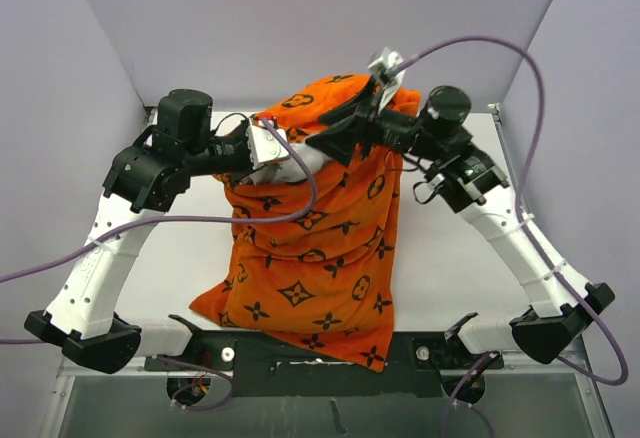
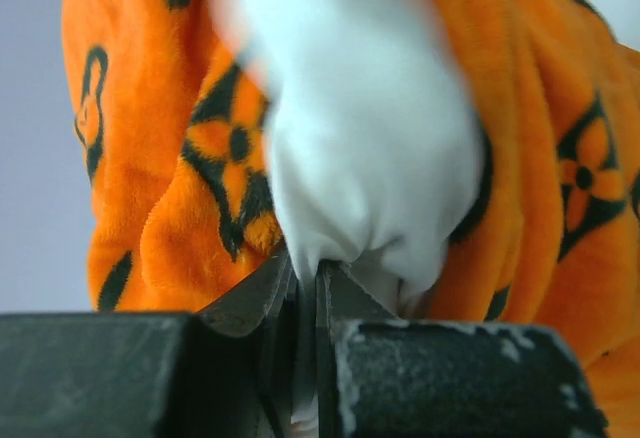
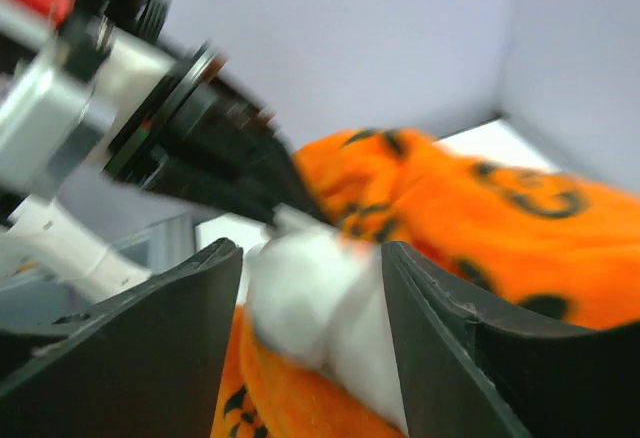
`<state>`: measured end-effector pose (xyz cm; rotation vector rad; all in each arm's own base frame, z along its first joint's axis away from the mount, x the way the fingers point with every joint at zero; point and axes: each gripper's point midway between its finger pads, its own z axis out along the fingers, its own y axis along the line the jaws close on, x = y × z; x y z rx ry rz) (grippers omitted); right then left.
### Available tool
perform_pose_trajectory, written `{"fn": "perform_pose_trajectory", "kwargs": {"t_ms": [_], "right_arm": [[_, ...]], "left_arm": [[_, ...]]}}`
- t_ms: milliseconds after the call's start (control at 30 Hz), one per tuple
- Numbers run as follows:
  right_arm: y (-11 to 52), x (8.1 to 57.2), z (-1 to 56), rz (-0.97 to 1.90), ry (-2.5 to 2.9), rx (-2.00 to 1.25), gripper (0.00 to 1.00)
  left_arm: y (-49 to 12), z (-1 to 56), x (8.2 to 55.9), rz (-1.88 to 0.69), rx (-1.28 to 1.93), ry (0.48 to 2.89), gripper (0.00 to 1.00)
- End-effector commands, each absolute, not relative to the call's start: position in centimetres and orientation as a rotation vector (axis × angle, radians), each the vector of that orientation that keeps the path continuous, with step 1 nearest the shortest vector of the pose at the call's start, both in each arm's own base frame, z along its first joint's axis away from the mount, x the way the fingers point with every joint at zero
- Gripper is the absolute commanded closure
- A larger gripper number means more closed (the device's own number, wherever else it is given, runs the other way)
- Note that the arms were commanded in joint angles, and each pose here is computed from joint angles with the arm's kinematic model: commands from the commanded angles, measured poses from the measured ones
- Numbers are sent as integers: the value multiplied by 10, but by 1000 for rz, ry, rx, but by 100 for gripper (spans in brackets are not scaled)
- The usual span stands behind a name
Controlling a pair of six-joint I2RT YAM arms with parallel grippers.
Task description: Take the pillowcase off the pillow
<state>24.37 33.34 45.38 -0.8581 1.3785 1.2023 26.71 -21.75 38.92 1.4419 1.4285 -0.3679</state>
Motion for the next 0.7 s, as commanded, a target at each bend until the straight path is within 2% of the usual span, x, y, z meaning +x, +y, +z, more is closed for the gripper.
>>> {"fn": "perform_pose_trajectory", "kwargs": {"t_ms": [0, 267, 433, 567, 667], "right_arm": [[288, 259, 514, 1013, 1331, -765, 34], [295, 286, 477, 909, 1457, -908, 17], [318, 287, 451, 971, 1481, -1066, 13], [329, 298, 443, 997, 1492, -1103, 24], [334, 307, 439, 999, 1508, -1098, 44]], "left_arm": [[-219, 407, 240, -355, 1476, 1315, 100], [-232, 411, 217, -336, 1533, 1209, 100], [-236, 409, 212, -327, 1561, 1192, 100], [-238, 409, 211, -316, 1570, 1181, 100], [-240, 410, 209, -315, 1575, 1171, 100]]}}
